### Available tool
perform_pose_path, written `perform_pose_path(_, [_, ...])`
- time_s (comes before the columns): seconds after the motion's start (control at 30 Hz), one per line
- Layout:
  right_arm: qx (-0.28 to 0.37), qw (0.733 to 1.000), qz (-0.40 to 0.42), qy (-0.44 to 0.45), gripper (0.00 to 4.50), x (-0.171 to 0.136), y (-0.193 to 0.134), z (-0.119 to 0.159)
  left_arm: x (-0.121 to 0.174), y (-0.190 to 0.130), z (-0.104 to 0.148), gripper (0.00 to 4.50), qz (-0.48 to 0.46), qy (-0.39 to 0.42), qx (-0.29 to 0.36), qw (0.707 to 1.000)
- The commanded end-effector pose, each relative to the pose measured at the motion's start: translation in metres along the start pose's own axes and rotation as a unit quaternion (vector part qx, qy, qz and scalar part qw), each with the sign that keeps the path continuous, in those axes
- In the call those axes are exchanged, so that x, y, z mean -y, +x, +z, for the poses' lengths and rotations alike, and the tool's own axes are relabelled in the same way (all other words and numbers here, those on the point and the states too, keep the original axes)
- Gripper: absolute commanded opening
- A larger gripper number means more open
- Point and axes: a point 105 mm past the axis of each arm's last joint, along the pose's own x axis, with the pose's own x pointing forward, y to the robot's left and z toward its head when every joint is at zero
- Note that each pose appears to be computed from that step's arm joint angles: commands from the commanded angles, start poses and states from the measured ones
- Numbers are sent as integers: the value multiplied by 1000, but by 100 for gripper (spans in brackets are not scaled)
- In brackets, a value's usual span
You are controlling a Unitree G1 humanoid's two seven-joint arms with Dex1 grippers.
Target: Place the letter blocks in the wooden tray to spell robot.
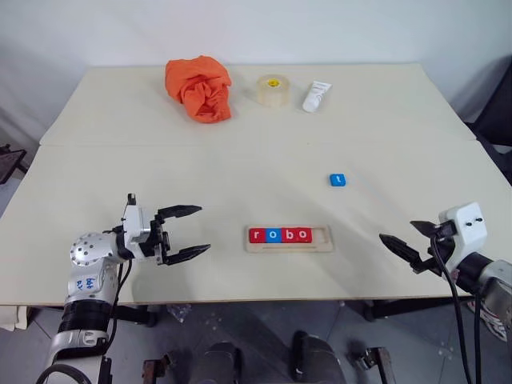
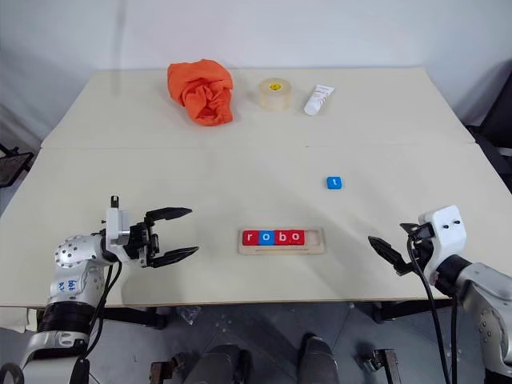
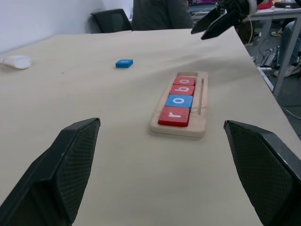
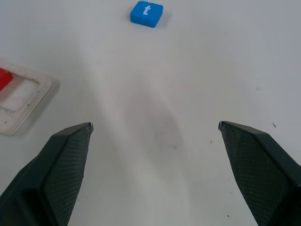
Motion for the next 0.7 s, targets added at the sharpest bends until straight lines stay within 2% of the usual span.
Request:
perform_pose_path(0.03, [18,1000,14,-13,448,-2,11,12,-2,-7,12,450,18,28,4,999])
perform_pose_path(0.23, [38,998,45,-18,448,-5,58,30,9,-11,13,450,41,27,1,999])
perform_pose_path(0.37, [23,998,49,-21,448,-6,96,36,13,-12,14,450,52,29,1,998])
perform_pose_path(0.57, [36,999,4,-20,448,1,140,53,18,-15,15,450,65,31,-1,997])
perform_pose_path(0.7, [36,999,-16,-20,448,-1,159,53,21,-17,15,450,70,31,-4,997])
